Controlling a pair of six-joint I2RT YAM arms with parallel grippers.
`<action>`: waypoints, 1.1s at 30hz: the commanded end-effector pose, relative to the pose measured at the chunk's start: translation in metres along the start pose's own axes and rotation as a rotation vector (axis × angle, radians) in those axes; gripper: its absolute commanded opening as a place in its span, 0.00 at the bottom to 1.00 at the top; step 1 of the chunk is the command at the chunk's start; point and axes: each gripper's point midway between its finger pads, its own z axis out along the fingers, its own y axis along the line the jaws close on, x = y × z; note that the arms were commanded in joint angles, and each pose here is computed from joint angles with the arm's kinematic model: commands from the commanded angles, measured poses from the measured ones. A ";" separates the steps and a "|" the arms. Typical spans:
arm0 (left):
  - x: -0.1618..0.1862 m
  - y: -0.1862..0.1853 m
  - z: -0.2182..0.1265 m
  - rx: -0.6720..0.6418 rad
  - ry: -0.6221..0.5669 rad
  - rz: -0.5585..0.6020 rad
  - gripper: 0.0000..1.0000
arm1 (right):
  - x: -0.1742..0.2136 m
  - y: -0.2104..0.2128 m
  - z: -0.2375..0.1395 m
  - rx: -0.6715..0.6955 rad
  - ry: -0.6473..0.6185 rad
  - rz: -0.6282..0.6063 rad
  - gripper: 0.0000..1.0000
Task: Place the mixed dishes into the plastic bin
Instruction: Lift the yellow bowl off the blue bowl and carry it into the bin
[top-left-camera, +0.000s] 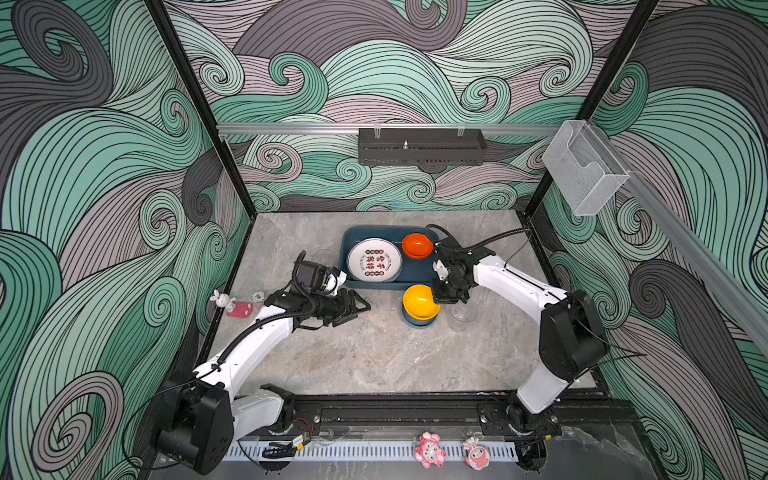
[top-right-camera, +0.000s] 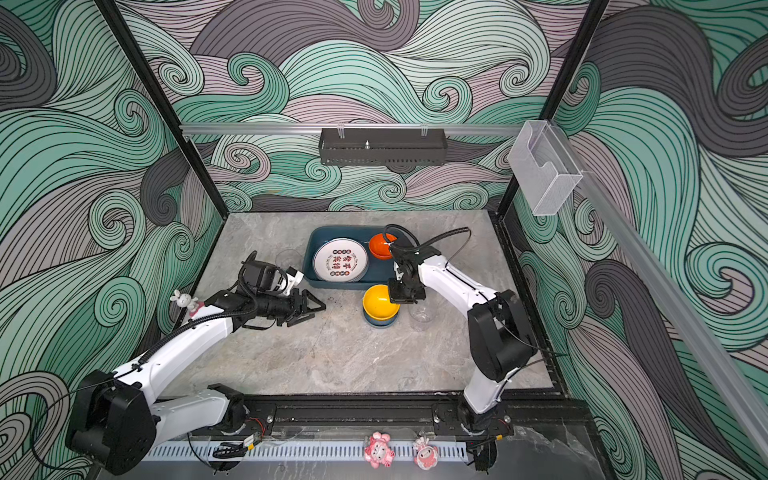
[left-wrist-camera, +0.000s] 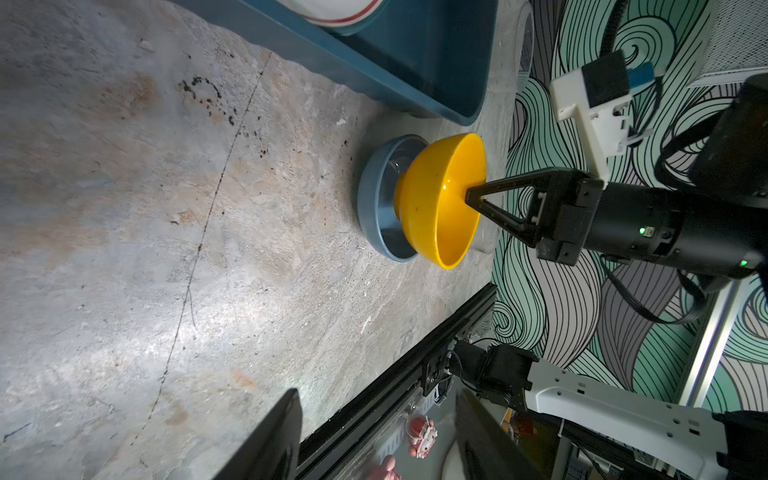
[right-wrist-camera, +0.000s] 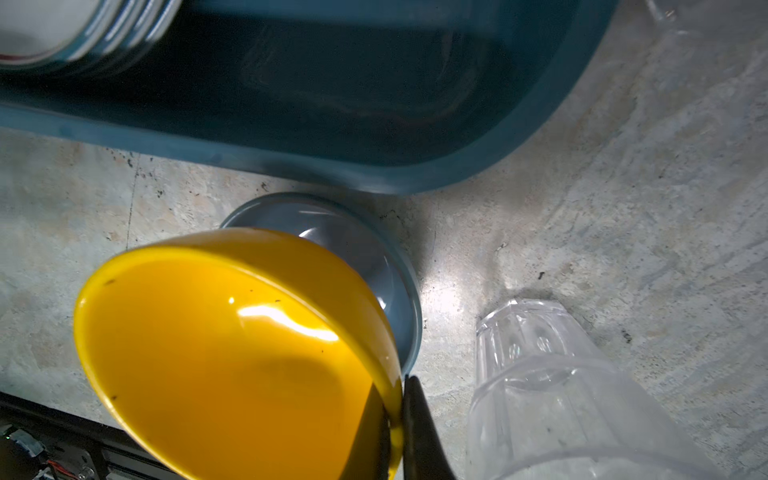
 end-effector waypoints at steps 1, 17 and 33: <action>-0.005 -0.009 -0.006 0.000 -0.030 0.023 0.62 | -0.010 0.007 -0.023 -0.006 -0.056 -0.032 0.00; -0.021 -0.017 -0.012 -0.029 -0.071 0.036 0.62 | -0.066 0.010 -0.054 -0.017 -0.138 -0.012 0.00; -0.025 -0.019 -0.012 -0.036 -0.071 0.028 0.63 | -0.148 -0.018 -0.057 0.010 -0.190 0.096 0.00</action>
